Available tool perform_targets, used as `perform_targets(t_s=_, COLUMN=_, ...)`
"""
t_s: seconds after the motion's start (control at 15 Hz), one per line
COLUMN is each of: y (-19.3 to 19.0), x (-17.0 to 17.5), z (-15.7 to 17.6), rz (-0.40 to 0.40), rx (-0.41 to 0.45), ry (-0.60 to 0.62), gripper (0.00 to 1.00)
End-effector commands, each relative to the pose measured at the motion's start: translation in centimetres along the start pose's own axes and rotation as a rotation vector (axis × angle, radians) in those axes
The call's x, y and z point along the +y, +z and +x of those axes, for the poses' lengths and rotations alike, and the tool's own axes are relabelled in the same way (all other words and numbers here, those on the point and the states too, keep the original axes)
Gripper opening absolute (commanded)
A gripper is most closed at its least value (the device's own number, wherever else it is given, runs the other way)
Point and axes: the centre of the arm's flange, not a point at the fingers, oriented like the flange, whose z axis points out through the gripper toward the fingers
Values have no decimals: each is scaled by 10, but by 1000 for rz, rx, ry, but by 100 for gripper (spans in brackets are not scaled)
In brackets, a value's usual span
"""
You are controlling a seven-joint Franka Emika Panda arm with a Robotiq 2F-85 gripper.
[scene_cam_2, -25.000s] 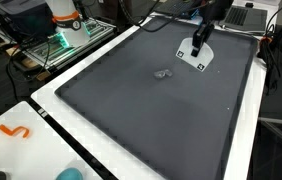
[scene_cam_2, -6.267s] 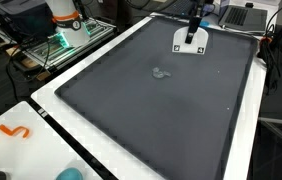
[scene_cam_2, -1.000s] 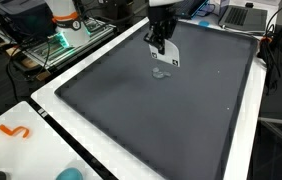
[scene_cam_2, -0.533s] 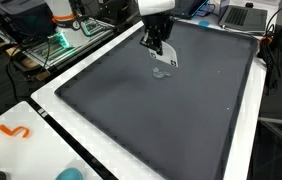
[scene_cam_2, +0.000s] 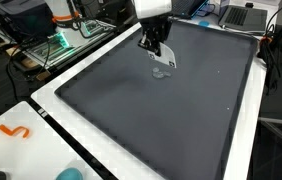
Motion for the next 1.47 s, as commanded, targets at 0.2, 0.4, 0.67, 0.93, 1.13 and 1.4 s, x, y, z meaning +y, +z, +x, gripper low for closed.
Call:
perform_targets(t_s=0.2, y=7, x=4, z=-13, rz=19, rx=1, ry=13, gripper=1)
perform_targets(t_s=0.4, y=7, x=-3, z=-14, rz=16, rx=-12, ry=19, gripper=1)
perform_targets(t_s=0.67, y=2, x=-19, z=-13, rz=11, rx=-11, ry=19, gripper=1)
perform_targets(t_s=0.93, y=-4, x=-37, z=-12, rz=1, rx=-8, ry=25, gripper=1)
perform_targets(t_s=1.13, y=-12, x=-54, z=-12, rz=-15, rx=6, ry=27, gripper=1)
perform_targets(t_s=1.4, y=-30, x=-83, z=-13, rz=-74, rx=24, ry=13, gripper=1)
